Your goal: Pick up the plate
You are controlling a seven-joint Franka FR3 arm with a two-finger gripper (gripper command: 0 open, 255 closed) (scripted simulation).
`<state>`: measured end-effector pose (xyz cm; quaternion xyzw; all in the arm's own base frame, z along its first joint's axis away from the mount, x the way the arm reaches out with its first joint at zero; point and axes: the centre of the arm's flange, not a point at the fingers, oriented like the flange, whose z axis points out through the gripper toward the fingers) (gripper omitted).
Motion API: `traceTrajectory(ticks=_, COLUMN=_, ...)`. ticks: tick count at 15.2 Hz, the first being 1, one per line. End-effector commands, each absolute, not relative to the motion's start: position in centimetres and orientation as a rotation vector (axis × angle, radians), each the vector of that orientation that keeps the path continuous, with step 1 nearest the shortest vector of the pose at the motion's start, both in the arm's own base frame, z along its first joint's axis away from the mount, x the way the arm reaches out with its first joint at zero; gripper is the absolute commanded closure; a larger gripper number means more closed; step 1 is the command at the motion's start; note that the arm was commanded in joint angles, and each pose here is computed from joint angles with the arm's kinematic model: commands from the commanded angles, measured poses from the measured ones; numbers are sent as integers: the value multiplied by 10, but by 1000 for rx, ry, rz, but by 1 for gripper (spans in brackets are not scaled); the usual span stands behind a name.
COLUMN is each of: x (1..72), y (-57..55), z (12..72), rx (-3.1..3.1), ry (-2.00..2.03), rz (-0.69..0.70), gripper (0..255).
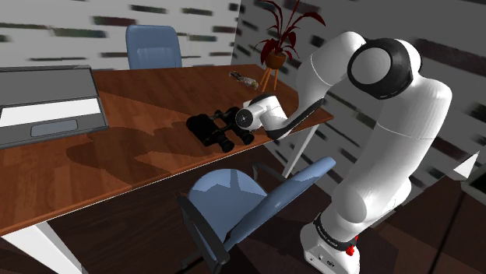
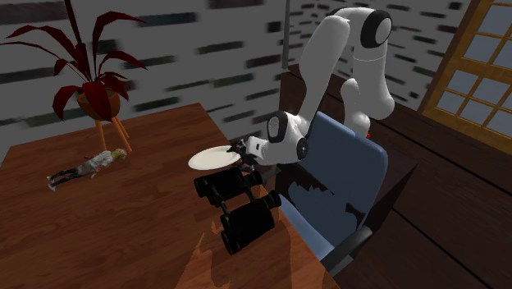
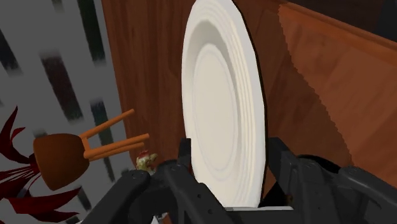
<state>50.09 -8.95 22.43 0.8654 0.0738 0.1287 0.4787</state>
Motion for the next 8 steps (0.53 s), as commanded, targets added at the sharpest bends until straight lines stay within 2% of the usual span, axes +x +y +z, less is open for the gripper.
traceTrajectory(ticks=1, x=495, y=-89, z=206, rx=2132, ry=195, rz=281, gripper=255)
traceTrajectory(ticks=4, x=492, y=-84, z=194, rx=2132, ry=195, rz=281, gripper=255)
traceTrajectory(ticks=8, x=495, y=-88, z=221, rx=2132, ry=194, rz=280, gripper=255)
